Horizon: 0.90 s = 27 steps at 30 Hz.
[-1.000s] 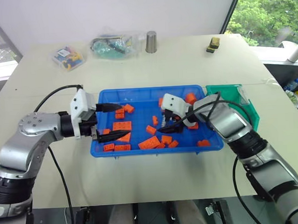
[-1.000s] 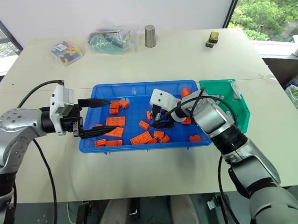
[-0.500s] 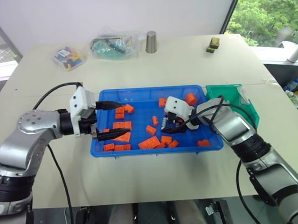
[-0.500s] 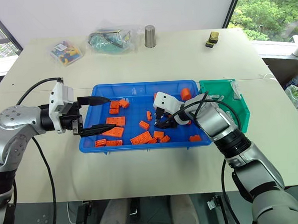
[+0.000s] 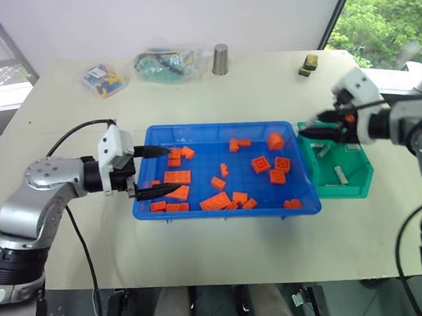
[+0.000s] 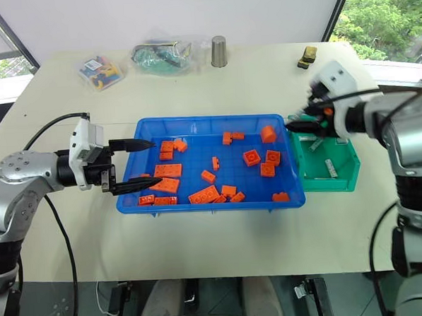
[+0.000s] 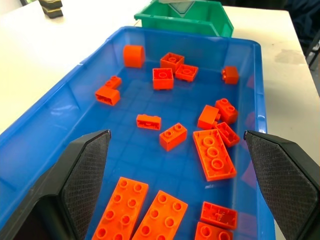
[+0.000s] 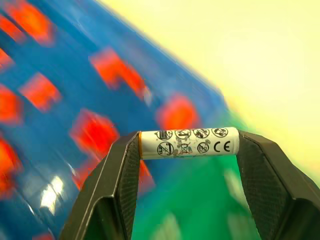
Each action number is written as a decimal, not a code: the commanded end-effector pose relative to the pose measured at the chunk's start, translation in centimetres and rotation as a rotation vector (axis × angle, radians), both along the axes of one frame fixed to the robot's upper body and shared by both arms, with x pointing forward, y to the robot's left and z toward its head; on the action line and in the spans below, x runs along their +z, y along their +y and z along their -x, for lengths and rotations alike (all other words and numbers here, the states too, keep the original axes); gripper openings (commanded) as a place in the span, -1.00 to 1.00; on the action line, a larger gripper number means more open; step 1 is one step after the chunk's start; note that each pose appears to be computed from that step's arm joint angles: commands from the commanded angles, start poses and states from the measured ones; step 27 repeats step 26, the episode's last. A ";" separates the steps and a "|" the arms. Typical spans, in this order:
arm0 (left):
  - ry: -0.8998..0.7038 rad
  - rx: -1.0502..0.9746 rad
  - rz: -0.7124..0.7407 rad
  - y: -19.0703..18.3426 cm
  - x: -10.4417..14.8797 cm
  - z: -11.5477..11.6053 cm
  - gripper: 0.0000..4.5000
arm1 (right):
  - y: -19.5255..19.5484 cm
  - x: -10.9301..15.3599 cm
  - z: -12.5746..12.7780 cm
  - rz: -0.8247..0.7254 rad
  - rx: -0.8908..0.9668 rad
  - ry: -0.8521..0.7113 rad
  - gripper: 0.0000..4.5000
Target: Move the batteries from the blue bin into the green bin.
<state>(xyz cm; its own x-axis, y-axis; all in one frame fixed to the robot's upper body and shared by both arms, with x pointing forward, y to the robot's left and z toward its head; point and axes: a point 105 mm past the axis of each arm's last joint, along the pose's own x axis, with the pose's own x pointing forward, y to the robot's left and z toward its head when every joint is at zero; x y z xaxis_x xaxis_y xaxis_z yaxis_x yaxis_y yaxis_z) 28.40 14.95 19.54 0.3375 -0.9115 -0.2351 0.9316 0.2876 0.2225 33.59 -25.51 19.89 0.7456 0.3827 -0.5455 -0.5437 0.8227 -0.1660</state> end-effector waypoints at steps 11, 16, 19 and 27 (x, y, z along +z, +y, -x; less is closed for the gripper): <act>-0.058 0.016 -0.010 1.4 2.3 -1.0 1.00 | -2.5 4.8 2.1 0.071 0.218 -0.210 0.96; -0.051 0.066 -0.053 4.7 3.5 -0.9 1.00 | -7.8 5.0 4.9 0.211 0.312 -0.130 0.96; -0.064 0.119 -0.082 6.9 4.2 -1.0 1.00 | -10.6 4.6 6.0 0.223 0.286 -0.086 0.96; -0.090 0.221 -0.084 9.9 5.1 -1.2 1.00 | -12.9 3.1 5.7 0.138 0.195 -0.105 0.96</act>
